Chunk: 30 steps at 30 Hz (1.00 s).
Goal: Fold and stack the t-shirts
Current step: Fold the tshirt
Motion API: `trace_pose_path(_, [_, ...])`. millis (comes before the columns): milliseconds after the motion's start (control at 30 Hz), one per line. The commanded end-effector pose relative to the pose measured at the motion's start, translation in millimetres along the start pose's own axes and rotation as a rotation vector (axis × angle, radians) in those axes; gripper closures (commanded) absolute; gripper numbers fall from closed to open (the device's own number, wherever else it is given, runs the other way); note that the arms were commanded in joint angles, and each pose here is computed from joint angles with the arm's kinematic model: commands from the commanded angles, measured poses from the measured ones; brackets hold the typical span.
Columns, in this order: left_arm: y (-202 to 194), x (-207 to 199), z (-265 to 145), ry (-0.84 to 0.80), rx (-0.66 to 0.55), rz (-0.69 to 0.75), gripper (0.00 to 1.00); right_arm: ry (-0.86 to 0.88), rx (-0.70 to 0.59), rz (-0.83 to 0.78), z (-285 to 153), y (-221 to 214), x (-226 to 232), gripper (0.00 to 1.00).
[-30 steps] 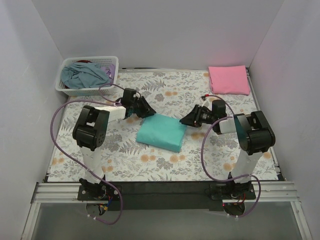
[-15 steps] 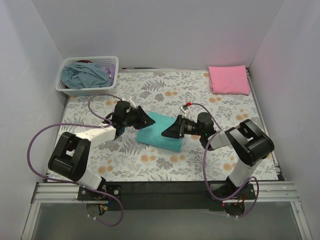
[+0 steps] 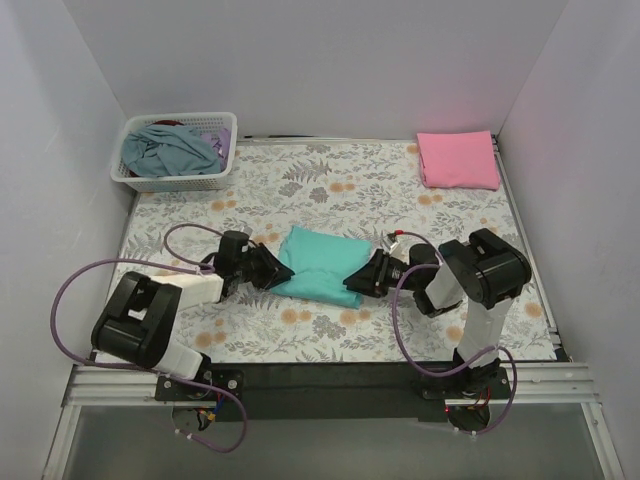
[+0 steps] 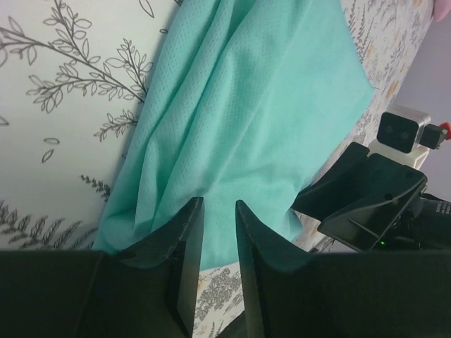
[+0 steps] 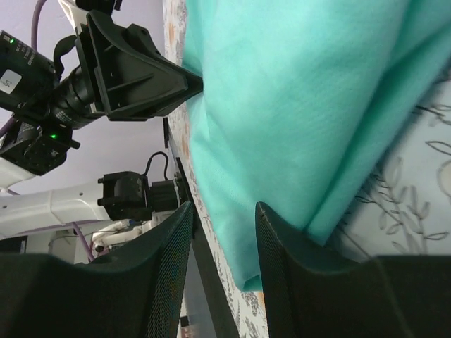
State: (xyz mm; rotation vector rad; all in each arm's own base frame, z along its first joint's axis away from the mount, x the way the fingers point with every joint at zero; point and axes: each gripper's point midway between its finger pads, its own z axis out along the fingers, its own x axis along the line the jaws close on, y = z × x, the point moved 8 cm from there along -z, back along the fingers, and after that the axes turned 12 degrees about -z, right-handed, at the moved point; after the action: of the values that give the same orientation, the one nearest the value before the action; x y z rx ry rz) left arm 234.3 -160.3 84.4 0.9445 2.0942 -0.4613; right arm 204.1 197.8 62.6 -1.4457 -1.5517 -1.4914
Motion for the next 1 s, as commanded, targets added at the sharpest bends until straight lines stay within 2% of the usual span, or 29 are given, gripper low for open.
trace_pose_path(0, [4,-12,-18,-0.029,-0.077,0.008,0.75,0.057,-0.004,-0.102,-2,9,23,0.53])
trace_pose_path(200, [5,-42,-52,-0.116,-0.176,0.078,0.68,0.178,0.023,-0.284,19,24,97,0.53])
trace_pose_path(367, [6,-40,-67,-0.113,-0.265,0.078,0.65,0.234,0.043,-0.310,56,20,127,0.52])
trace_pose_path(467, [8,-41,-74,-0.099,-0.304,0.093,0.64,0.207,0.072,-0.255,79,9,116,0.52])
trace_pose_path(600, [10,-41,-81,-0.077,-0.341,0.111,0.64,0.102,0.120,-0.144,100,-9,73,0.52])
trace_pose_path(800, [10,-41,-83,-0.071,-0.351,0.118,0.64,-0.065,0.176,-0.010,99,-36,21,0.53])
trace_pose_path(867, [10,-40,-81,-0.063,-0.344,0.119,0.64,-0.063,0.186,-0.001,95,-38,22,0.53])
trace_pose_path(967, [10,-39,-81,-0.058,-0.337,0.118,0.64,0.005,0.157,-0.051,86,-26,46,0.53])
